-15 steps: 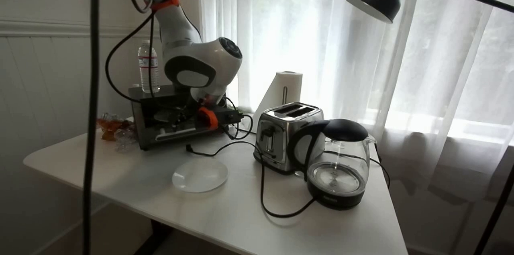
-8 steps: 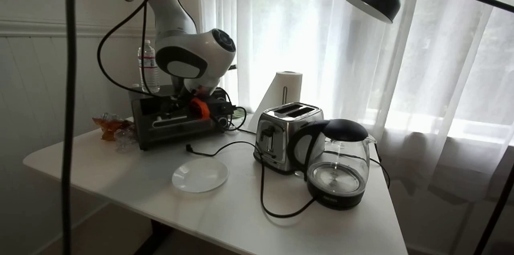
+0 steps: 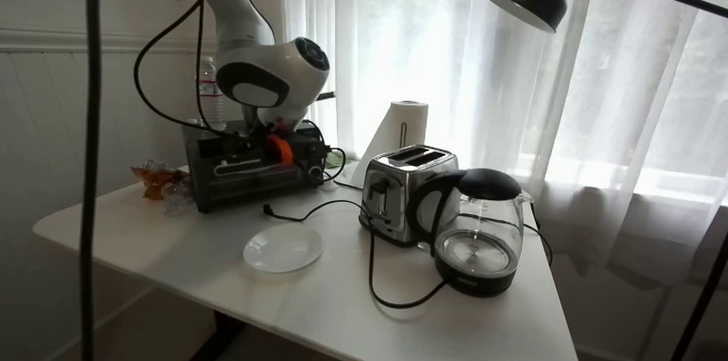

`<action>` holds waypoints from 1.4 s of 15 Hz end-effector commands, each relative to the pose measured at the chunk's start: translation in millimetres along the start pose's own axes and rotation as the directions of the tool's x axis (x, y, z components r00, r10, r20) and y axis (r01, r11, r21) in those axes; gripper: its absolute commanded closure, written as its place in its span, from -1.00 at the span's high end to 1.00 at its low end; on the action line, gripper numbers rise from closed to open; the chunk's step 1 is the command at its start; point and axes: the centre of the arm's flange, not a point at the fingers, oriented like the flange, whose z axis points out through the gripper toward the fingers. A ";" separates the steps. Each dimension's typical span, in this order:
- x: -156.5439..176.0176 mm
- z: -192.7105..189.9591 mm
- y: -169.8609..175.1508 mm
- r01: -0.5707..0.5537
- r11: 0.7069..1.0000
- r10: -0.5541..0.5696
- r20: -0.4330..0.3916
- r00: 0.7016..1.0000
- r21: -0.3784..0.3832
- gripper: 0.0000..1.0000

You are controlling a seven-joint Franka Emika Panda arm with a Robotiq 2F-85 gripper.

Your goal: Close the oven door

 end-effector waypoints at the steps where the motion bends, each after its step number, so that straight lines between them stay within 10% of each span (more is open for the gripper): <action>1: 22.7 -2.3 -18.2 0.065 0.997 -0.066 0.021 0.998 0.036 1.00; 21: 119.0 -29.5 -60.4 0.172 0.983 -0.161 0.160 0.974 -0.061 1.00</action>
